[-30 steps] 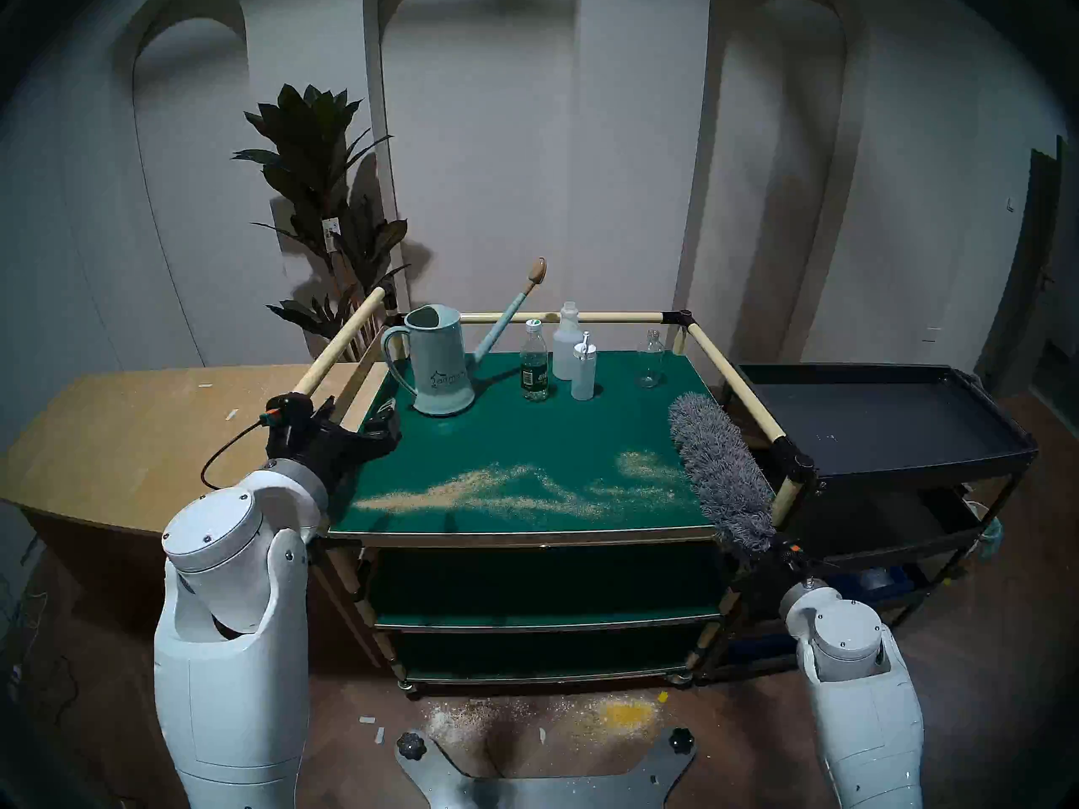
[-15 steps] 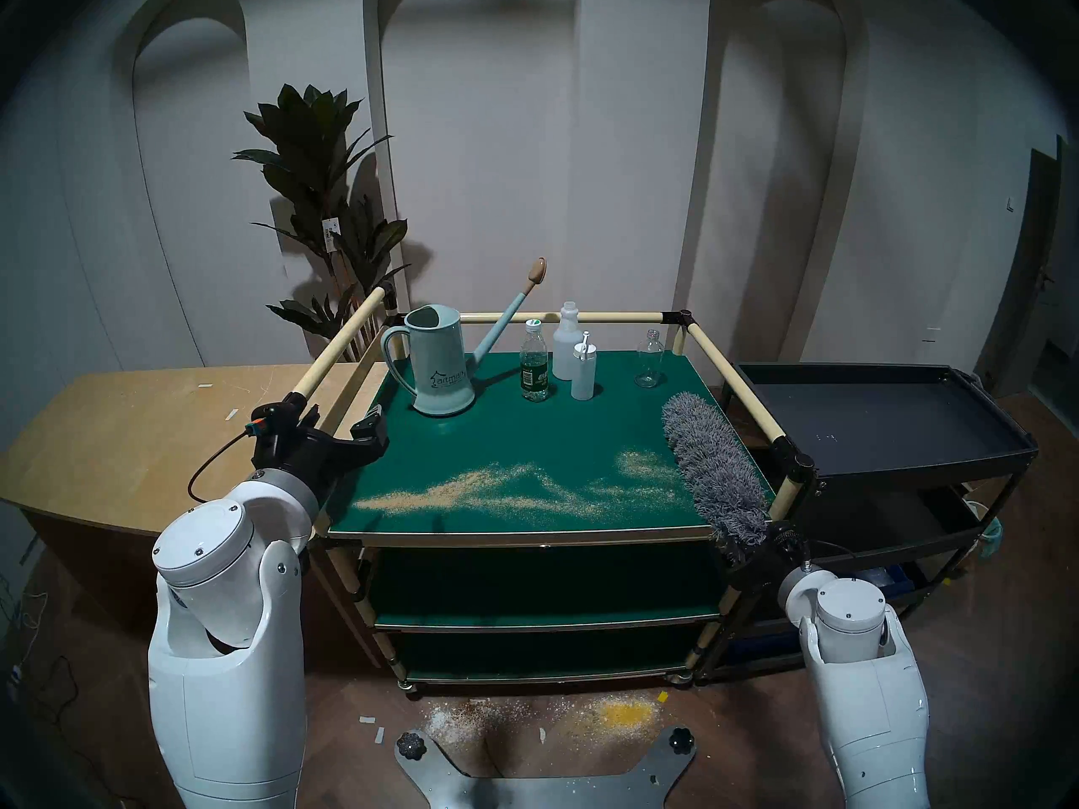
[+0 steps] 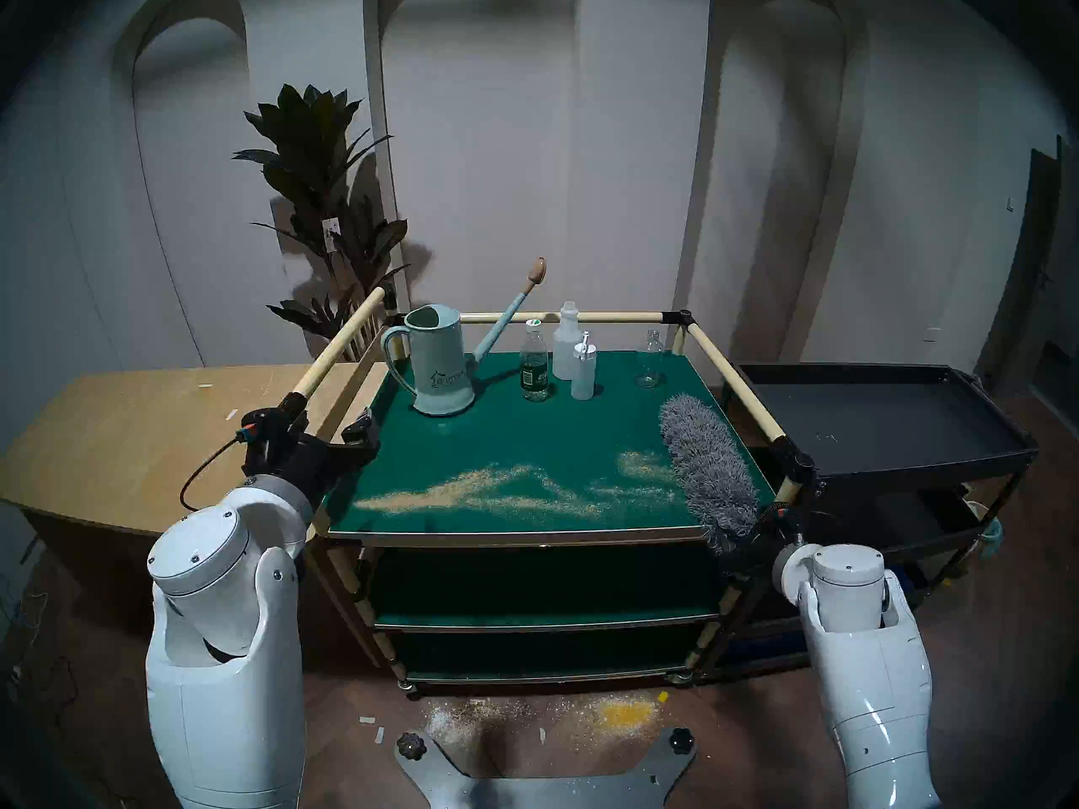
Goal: Dust the shelf with the duster
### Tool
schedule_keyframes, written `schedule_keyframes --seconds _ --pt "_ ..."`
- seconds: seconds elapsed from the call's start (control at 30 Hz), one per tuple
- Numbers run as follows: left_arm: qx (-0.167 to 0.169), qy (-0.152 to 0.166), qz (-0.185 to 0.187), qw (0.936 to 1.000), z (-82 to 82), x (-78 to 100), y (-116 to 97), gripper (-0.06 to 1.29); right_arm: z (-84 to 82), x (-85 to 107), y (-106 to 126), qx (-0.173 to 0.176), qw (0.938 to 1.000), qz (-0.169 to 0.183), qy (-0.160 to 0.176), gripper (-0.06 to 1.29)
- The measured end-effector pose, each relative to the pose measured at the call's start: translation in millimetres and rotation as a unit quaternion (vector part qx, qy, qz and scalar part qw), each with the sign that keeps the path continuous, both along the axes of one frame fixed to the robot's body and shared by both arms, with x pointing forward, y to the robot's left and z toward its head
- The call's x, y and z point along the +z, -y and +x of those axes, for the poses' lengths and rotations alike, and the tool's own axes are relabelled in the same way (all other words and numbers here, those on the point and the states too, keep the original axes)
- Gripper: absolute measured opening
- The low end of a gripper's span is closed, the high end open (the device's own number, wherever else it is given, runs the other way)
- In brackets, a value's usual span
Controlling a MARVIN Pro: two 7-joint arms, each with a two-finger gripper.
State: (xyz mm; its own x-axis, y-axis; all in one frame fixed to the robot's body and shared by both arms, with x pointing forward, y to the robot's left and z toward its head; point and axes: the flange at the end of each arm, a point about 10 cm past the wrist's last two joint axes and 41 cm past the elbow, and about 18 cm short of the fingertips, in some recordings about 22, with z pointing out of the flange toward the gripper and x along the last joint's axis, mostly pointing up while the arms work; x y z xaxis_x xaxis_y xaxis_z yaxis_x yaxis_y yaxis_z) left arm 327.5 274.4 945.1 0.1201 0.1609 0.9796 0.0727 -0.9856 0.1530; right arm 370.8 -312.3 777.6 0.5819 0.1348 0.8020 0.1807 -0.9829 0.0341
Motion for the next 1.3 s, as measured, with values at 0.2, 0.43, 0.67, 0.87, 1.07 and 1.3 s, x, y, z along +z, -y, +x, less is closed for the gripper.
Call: schedule_keyframes --seconds 0.2,0.43,0.67,0.87,1.07,1.3 --pt "0.01 0.0 0.001 1.0 -2.2 0.7 -2.2 1.27 5.1 7.5 -7.3 0.01 0.9996 0.01 -0.023 0.22" --pt "0.024 -0.001 0.004 0.9997 -5.8 2.2 -4.7 1.28 11.0 14.4 -17.6 0.023 0.9983 0.023 -0.049 0.19" --pt "0.039 -0.002 0.009 0.9992 -10.9 4.0 -7.3 1.28 16.5 19.6 -29.8 0.041 0.9957 0.038 -0.074 -0.01" --pt "0.051 -0.006 0.011 0.9986 -15.7 3.0 -8.2 1.28 21.2 22.6 -38.6 0.056 0.9934 0.046 -0.089 -0.01" --pt "0.059 -0.01 0.012 0.9981 -19.9 2.5 -7.7 1.28 25.7 24.8 -44.0 0.064 0.9913 0.054 -0.102 -0.01" --pt "0.063 -0.013 0.013 0.9979 -20.9 2.8 -6.2 1.28 29.3 26.9 -52.0 0.075 0.9886 0.063 -0.114 -0.01"
